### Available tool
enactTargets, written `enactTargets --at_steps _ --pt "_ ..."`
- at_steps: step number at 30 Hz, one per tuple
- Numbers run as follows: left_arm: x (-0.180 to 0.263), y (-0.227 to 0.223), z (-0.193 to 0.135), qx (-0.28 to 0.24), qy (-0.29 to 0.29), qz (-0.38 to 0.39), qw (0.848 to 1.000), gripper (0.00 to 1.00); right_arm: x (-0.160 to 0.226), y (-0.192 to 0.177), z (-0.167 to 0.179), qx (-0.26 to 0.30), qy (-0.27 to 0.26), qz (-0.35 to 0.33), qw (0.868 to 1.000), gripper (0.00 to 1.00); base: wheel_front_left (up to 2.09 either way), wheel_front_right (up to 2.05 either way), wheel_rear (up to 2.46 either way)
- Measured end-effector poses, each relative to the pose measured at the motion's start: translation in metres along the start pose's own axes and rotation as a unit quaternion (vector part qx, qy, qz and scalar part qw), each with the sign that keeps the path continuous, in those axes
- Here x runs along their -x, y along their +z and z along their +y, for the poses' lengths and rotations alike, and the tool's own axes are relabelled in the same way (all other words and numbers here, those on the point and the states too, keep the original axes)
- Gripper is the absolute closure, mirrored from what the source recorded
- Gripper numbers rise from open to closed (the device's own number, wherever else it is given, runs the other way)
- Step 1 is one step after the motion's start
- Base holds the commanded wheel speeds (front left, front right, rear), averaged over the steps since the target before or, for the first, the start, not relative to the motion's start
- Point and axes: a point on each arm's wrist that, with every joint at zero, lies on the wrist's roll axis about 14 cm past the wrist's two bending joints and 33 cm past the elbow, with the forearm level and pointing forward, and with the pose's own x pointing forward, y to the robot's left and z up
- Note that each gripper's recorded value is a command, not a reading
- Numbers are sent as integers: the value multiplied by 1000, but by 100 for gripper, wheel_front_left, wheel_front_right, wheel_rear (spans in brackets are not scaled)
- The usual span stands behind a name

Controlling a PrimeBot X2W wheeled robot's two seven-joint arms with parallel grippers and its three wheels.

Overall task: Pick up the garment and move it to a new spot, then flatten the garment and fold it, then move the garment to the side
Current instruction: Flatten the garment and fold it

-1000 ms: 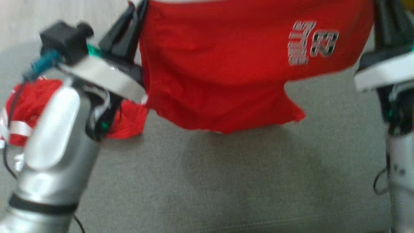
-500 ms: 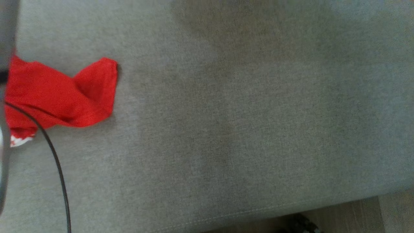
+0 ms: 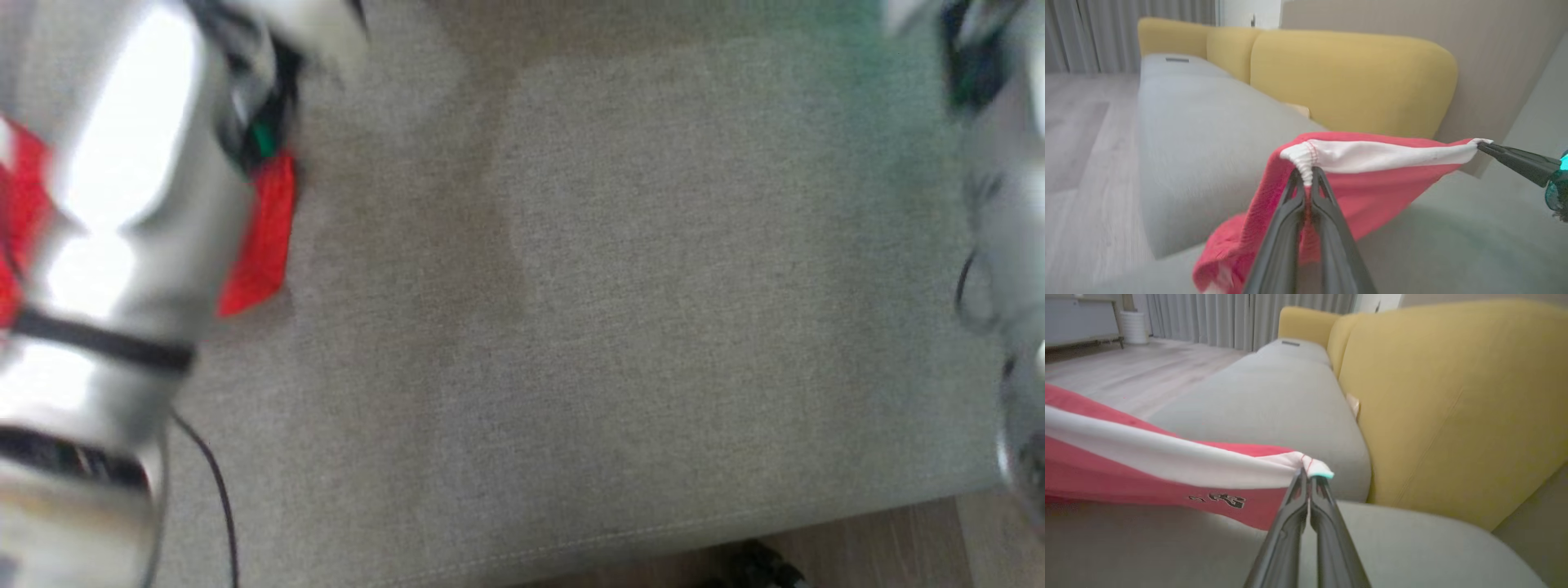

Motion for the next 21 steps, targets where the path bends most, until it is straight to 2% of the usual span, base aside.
enactTargets --at_steps 3,7,14,21 --pt "30 -34 -16 20 -4 44 999 100 24 -37 9 -8 12 53 999 100 0 0 0" --pt "64 -56 -43 21 -27 80 996 100 52 -59 10 -10 20 90 996 100 0 0 0" --pt "112 -69 -75 17 -49 113 992 100 102 -80 1 -8 28 128 991 100 0 0 0" --pt "129 -63 -98 7 -68 110 992 100 138 -87 -11 -12 28 139 990 100 0 0 0"
